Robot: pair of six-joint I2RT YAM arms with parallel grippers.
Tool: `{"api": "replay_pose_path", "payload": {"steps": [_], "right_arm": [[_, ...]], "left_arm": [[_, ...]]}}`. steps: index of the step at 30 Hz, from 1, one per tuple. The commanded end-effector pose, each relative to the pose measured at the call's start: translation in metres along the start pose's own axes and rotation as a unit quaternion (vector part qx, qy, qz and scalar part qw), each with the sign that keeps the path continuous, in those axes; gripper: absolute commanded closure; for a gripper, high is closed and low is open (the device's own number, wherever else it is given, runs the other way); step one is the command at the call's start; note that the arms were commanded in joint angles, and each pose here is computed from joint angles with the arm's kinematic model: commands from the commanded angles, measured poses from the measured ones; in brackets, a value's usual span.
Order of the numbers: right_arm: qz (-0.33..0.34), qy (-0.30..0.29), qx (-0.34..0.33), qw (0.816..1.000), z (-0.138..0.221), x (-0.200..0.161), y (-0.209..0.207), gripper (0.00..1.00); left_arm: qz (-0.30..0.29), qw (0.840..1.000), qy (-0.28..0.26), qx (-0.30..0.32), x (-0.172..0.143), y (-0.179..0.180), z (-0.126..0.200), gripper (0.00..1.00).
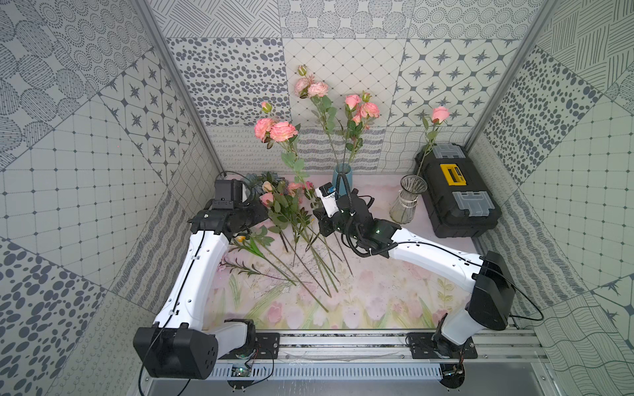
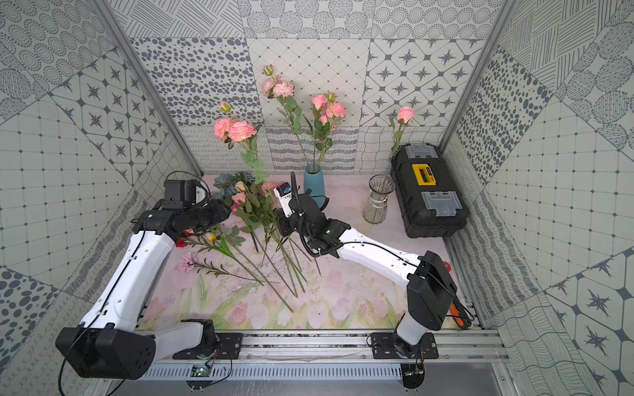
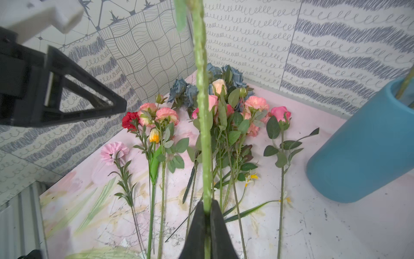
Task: Place the pink flowers into the vase
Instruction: Pick up the flower at the center of the board, then place the flower in the vase.
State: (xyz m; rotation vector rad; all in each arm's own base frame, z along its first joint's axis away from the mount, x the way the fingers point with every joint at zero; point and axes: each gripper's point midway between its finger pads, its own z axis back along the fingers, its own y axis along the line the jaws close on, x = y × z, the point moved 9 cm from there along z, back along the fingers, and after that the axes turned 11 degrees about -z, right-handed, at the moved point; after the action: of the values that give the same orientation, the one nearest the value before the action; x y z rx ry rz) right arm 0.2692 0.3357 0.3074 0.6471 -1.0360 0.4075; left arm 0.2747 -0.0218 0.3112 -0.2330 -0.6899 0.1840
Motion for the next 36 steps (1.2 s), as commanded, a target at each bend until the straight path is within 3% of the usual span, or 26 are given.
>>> {"api": "replay_pose_path", "payload": {"steps": [1, 15, 22, 36], "right_arm": [[0.01, -0.129, 0.001, 0.992, 0.024, 0.043, 0.008, 1.0], [0.052, -0.257, 0.012, 0.965, 0.034, 0.093, 0.024, 1.0], [0.06, -0.275, 0.007, 0.959, 0.031, 0.109, 0.023, 1.0], [0.056, -0.302, -0.018, 0.951, 0.063, 0.152, -0.008, 1.0]], "left_arm": [[-0.01, 0.998, 0.026, 0.056, -0.012, 0.024, -0.012, 0.45], [0.003, 0.999, 0.031, 0.04, -0.016, 0.031, -0.016, 0.46], [0.011, 0.999, 0.022, 0.031, -0.015, 0.034, -0.013, 0.46], [0.022, 0.999, 0.02, 0.027, -0.016, 0.038, -0.013, 0.46]]}}
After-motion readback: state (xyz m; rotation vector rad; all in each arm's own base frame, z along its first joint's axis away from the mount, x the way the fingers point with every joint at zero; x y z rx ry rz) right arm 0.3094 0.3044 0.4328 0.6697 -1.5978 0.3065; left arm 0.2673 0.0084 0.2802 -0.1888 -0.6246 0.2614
